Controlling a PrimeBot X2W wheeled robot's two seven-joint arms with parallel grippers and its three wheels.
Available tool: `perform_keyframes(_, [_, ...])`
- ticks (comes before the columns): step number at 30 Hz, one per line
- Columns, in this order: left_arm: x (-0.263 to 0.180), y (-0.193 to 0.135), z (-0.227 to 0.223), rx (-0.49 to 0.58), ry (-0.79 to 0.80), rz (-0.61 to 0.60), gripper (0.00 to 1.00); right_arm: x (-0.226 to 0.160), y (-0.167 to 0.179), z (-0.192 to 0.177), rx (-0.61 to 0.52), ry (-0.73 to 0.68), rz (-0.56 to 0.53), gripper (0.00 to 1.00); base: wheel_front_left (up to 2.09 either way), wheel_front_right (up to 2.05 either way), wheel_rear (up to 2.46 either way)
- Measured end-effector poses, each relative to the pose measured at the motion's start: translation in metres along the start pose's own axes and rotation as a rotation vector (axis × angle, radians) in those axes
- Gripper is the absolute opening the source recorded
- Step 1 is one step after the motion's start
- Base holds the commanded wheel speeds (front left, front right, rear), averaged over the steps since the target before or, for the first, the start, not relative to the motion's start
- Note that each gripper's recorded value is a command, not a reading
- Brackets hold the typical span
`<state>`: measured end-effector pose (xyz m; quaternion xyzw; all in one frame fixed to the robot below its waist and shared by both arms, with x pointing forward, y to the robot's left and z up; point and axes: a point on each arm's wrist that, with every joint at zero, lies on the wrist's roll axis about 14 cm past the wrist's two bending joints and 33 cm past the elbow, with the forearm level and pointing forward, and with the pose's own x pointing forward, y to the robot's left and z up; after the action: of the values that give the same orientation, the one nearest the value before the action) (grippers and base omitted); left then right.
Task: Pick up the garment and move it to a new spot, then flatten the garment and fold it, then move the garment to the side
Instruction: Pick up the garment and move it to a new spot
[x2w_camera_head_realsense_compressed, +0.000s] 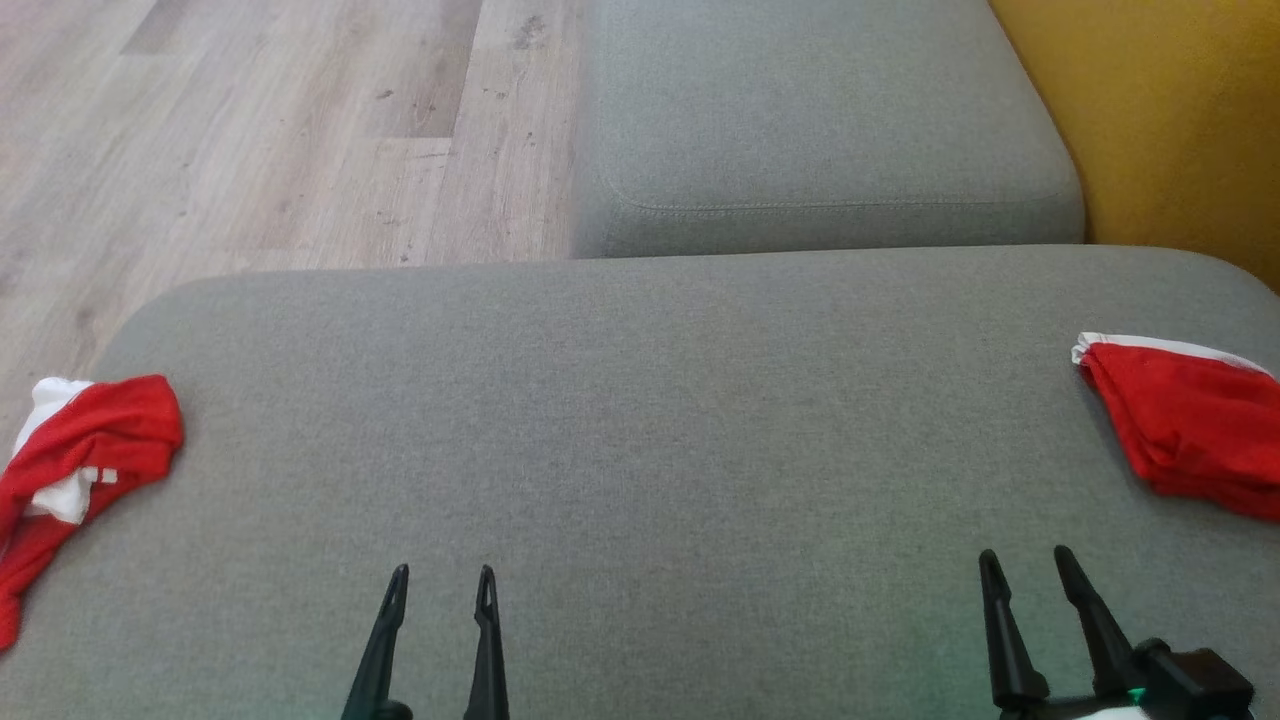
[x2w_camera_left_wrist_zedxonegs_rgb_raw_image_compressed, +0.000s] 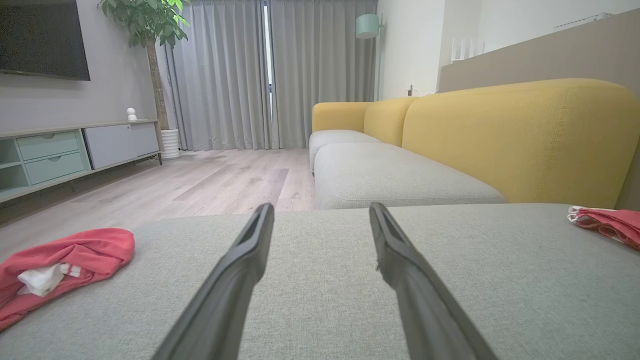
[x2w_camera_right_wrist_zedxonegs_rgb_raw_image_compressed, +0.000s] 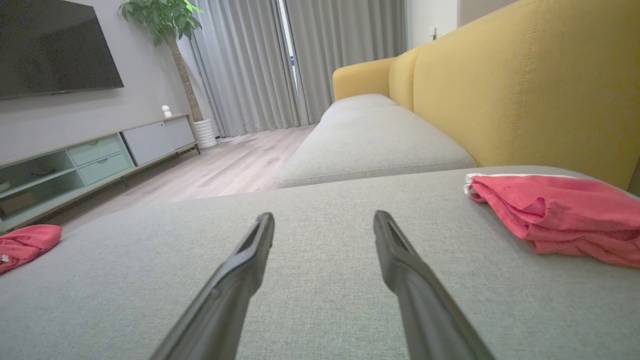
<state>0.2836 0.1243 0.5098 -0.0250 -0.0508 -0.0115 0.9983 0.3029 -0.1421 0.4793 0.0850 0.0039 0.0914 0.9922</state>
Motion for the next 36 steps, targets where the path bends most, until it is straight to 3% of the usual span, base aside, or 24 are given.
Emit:
perform_keyframes(9, [-0.004,0.014,-0.002,0.017,0.006,0.051,1.00,0.004,0.006,-0.008,-0.004,0.029,0.023,1.00,0.00,0.00,0.00])
perform_keyframes(26, [-0.071,0.137,0.003,0.059,0.009,0.532,1.00,0.050,0.106,-0.036,-0.005,0.142,0.367,1.00,0.00,0.00,0.00])
perform_keyframes(36, [-0.091,0.162,0.009,0.096,0.023,0.659,1.00,0.069,0.133,-0.050,-0.012,0.182,0.482,1.00,0.00,0.00,0.00])
